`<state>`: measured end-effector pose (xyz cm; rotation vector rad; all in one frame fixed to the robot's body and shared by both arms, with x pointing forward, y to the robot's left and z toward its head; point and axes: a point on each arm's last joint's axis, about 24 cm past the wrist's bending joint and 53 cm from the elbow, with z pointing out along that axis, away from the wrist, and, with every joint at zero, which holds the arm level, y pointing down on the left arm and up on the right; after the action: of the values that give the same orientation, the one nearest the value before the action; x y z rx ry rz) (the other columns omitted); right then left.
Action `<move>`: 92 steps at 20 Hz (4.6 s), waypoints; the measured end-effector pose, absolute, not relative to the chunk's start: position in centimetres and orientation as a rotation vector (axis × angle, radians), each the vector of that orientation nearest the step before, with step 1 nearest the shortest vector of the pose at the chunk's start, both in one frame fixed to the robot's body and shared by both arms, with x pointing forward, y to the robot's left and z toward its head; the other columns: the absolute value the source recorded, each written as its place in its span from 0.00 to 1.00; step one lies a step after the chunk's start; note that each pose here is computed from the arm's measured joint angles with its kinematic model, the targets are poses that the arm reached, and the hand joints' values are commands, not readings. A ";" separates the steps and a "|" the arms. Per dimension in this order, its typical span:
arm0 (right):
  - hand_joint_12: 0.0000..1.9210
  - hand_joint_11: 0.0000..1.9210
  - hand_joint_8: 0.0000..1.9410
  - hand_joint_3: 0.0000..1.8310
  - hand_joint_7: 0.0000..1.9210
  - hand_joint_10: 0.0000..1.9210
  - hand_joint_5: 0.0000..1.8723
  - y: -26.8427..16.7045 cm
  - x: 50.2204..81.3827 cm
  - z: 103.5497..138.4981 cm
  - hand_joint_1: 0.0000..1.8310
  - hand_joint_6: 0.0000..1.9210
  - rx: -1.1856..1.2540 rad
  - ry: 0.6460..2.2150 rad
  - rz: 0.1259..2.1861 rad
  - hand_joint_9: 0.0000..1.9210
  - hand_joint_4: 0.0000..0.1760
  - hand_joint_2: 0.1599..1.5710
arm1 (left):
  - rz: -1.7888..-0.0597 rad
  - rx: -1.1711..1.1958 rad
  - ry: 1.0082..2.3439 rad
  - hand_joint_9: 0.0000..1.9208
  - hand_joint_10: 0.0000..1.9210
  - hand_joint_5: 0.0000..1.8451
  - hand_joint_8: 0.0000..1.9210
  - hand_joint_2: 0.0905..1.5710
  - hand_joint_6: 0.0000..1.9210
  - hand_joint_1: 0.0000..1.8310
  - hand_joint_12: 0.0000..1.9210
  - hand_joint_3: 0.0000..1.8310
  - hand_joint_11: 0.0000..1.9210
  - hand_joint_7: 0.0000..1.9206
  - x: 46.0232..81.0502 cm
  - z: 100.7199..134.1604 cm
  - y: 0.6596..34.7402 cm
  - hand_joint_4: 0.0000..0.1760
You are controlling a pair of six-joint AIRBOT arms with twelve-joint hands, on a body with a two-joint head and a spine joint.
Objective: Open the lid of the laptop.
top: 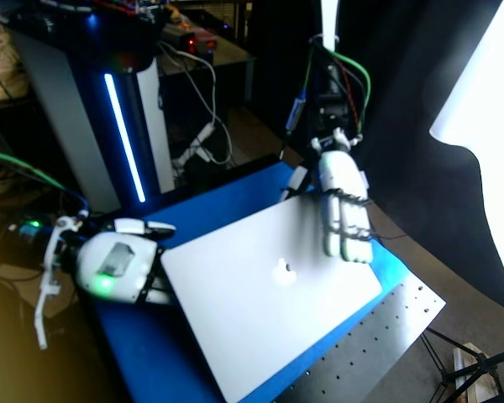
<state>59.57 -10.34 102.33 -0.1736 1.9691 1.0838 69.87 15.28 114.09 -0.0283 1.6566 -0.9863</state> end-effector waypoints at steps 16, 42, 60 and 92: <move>0.00 0.00 0.00 0.00 0.00 0.00 0.00 -10.1 59.2 102.5 0.00 0.00 -0.212 1.968 1.105 0.00 0.00 0.71 | -1.017 -0.007 1.596 0.00 0.00 0.00 0.00 0.62 0.00 0.41 0.00 0.00 0.00 0.00 71.0 116.3 13.5 0.92; 0.00 0.00 0.00 0.00 0.00 0.00 0.00 -9.5 59.7 102.9 0.00 0.00 -0.310 1.960 1.078 0.00 0.00 0.70 | -1.015 -0.066 1.471 0.00 0.00 0.00 0.00 0.64 0.00 0.41 0.00 0.00 0.00 0.00 76.8 121.1 11.6 0.60; 0.00 0.00 0.00 0.01 0.00 0.00 0.00 -7.7 59.6 102.6 0.00 0.00 -0.351 1.988 1.153 0.00 0.00 0.72 | -0.798 -0.169 1.593 0.00 0.00 0.00 0.00 0.65 0.00 0.34 0.00 0.00 0.00 0.00 86.3 124.7 11.6 0.55; 0.00 0.00 0.00 0.00 0.00 0.00 0.00 -9.8 61.3 110.4 0.00 0.00 -0.110 1.789 1.316 0.00 0.02 0.69 | -0.952 -0.081 1.335 0.00 0.00 0.00 0.00 0.59 0.00 0.36 0.00 0.00 0.00 0.00 74.5 127.0 19.4 1.00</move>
<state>61.35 -9.82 110.43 -0.1105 1.7889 1.3157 74.50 19.38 127.02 -0.0812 1.3352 -0.9525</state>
